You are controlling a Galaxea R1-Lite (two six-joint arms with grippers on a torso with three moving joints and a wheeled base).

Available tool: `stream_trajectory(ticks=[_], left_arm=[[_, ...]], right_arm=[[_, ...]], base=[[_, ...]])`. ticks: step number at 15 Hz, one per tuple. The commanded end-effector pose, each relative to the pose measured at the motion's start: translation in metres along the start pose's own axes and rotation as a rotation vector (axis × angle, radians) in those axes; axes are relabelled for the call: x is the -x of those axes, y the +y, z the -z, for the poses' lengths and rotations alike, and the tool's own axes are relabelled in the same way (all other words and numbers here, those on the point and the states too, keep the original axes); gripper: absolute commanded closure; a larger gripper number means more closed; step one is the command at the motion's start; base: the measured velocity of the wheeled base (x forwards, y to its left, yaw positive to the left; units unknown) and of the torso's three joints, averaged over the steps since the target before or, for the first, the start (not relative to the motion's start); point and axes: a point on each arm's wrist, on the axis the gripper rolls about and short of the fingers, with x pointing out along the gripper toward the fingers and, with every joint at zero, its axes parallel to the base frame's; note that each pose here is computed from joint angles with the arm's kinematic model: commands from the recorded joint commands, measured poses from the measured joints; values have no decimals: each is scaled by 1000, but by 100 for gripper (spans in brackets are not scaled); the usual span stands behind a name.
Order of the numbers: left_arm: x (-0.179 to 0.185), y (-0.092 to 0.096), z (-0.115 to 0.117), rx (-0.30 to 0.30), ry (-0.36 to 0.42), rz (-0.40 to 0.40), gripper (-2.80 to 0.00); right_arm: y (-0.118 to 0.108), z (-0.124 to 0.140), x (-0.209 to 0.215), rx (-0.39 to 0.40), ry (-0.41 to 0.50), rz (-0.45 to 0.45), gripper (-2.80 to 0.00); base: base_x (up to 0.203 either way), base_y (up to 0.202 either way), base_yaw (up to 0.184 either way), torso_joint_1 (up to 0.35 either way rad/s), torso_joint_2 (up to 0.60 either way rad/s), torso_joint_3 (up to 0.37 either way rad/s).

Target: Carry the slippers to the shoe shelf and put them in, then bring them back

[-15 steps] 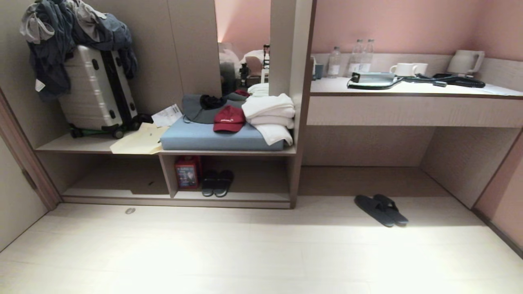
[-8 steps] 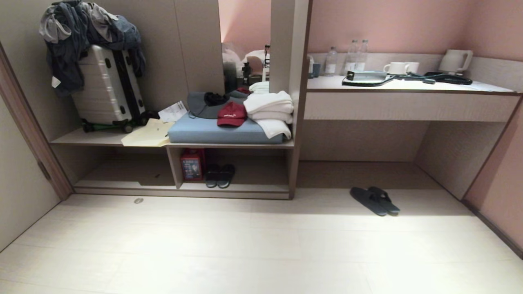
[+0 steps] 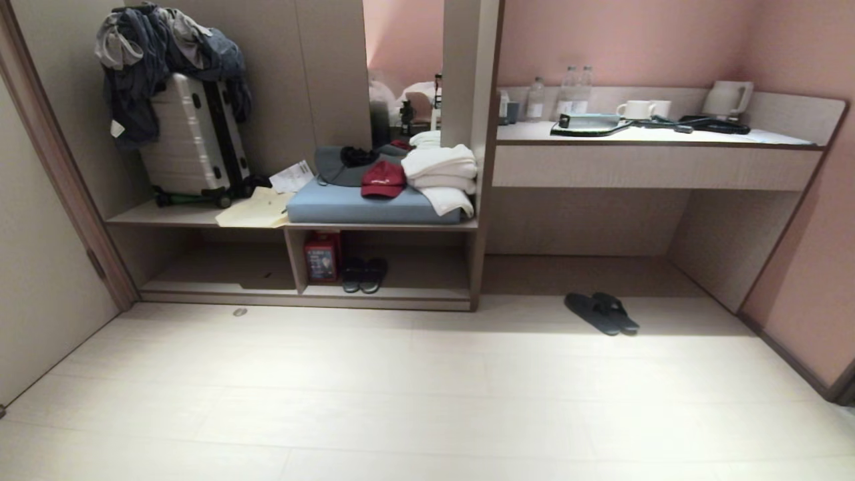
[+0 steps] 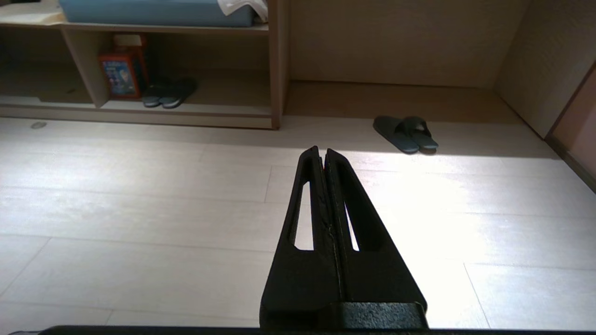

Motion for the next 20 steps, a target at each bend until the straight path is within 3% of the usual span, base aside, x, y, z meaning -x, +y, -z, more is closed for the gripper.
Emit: stream_trajectory(ticks=[1,20], left_arm=[[0,0,0,0,0,0,0],[0,0,0,-1,0,-2,0]], right_arm=[[0,0,0,0,1,0,0],[0,0,0,1,1,0,0]], base=[[-198,0,5,0,2,0],[-182,0,2,1,3,1]])
